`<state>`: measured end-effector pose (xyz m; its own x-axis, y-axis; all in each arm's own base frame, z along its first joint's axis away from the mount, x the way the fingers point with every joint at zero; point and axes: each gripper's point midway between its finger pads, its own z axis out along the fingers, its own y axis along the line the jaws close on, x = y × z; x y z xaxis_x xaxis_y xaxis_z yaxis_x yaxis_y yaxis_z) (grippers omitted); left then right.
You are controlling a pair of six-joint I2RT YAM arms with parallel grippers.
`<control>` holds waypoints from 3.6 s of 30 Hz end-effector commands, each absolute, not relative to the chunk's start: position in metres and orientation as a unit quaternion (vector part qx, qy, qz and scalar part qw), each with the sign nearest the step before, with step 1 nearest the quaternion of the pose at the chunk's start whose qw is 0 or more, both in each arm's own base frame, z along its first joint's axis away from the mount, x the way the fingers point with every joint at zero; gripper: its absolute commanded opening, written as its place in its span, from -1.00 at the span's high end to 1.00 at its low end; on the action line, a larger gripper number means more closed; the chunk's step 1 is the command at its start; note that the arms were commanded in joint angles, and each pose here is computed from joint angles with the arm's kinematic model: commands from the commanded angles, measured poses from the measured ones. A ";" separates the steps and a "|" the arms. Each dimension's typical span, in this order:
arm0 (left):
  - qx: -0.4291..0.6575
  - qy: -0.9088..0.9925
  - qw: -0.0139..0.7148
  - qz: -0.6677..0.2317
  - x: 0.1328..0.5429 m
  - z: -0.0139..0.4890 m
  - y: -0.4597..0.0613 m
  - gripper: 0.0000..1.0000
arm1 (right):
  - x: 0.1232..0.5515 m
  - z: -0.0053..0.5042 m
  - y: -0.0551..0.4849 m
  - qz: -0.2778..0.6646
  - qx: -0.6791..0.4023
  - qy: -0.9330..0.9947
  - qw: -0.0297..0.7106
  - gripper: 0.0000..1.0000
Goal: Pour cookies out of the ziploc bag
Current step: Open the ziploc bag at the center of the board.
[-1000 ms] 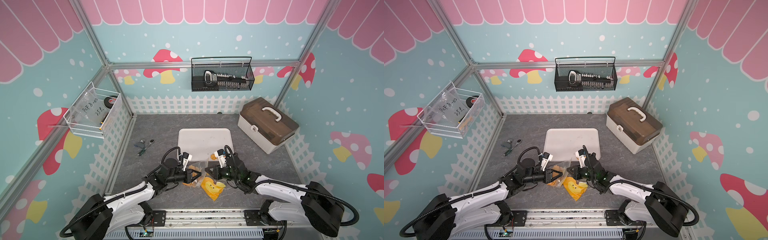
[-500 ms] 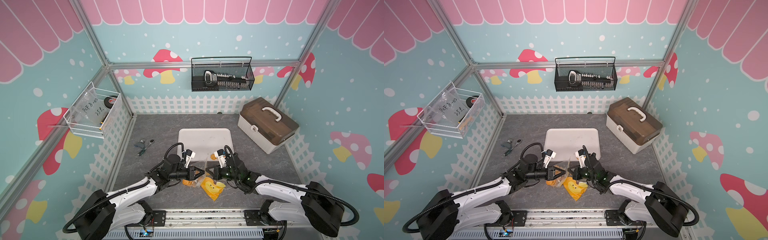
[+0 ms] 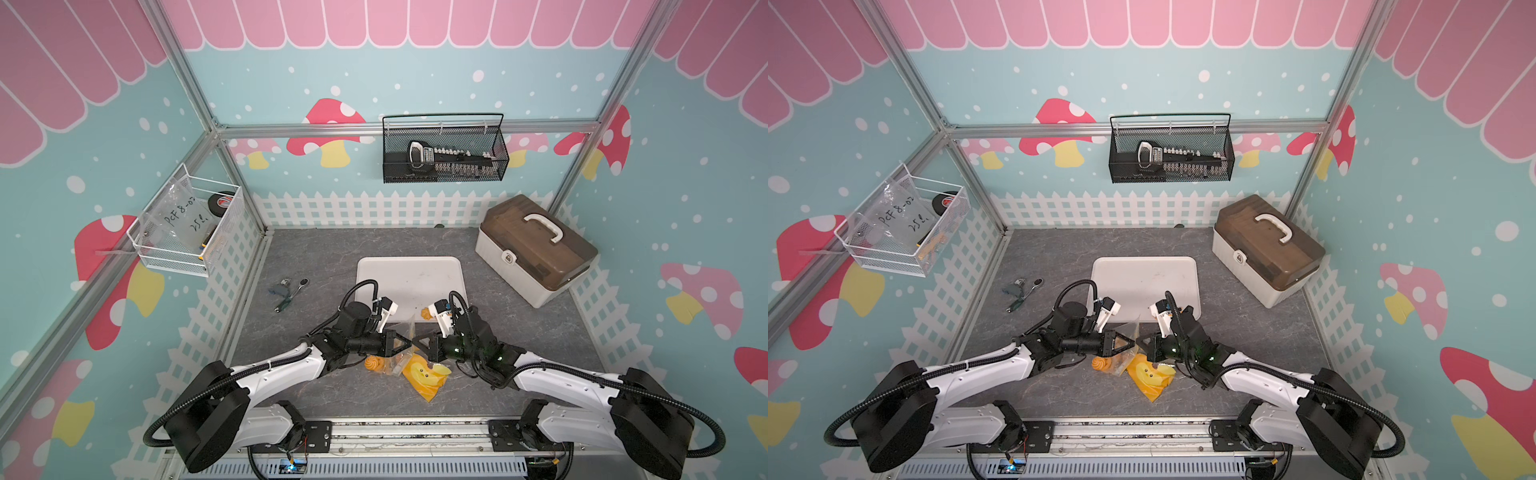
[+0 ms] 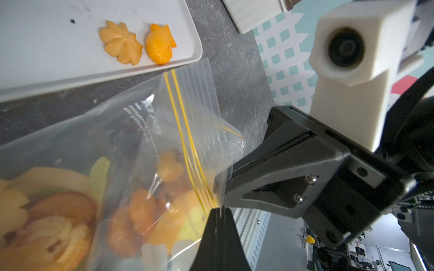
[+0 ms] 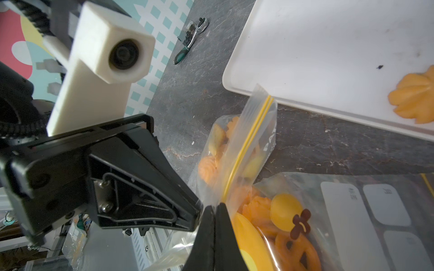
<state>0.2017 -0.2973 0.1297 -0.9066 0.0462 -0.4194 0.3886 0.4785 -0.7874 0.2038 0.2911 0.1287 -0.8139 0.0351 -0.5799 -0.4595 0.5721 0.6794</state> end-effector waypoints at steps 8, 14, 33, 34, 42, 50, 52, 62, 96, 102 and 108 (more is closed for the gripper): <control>0.139 0.845 0.196 -0.479 0.207 0.140 -0.293 1.00 | 0.201 0.144 0.286 0.438 -0.142 0.839 0.290 0.94; 0.139 0.840 0.204 -0.484 0.206 0.142 -0.291 1.00 | 0.201 0.149 0.280 0.430 -0.139 0.841 0.298 0.84; 0.137 0.834 0.195 -0.497 0.201 0.141 -0.293 0.61 | 0.203 0.153 0.285 0.453 -0.122 0.831 0.299 0.25; 0.137 0.835 0.196 -0.495 0.202 0.140 -0.292 0.62 | 0.204 0.157 0.285 0.458 -0.119 0.827 0.303 0.20; 0.136 0.838 0.200 -0.489 0.200 0.140 -0.288 0.73 | 0.210 0.155 0.287 0.457 -0.106 0.827 0.309 0.15; 0.129 0.843 0.215 -0.475 0.197 0.141 -0.276 0.78 | 0.214 0.136 0.295 0.455 -0.103 0.835 0.291 0.37; 0.129 0.844 0.213 -0.474 0.196 0.139 -0.276 0.79 | 0.215 0.135 0.298 0.460 -0.105 0.833 0.287 0.42; 0.125 0.837 0.214 -0.487 0.199 0.146 -0.277 0.80 | 0.208 0.139 0.294 0.467 -0.109 0.829 0.288 0.89; 0.142 0.840 0.180 -0.492 0.210 0.143 -0.297 1.00 | 0.203 0.151 0.295 0.463 -0.143 0.824 0.294 1.00; 0.139 0.855 0.199 -0.459 0.211 0.144 -0.284 1.00 | 0.203 0.150 0.294 0.459 -0.143 0.826 0.294 1.00; 0.142 0.854 0.203 -0.457 0.212 0.155 -0.285 -0.02 | 0.204 0.151 0.296 0.460 -0.144 0.826 0.293 1.00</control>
<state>0.2073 -0.2867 0.1445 -0.8883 0.0628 -0.4550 0.4167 0.5268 -0.7408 0.2008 0.2914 0.1371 -0.8035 0.0272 -0.5947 -0.4843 0.5510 0.6796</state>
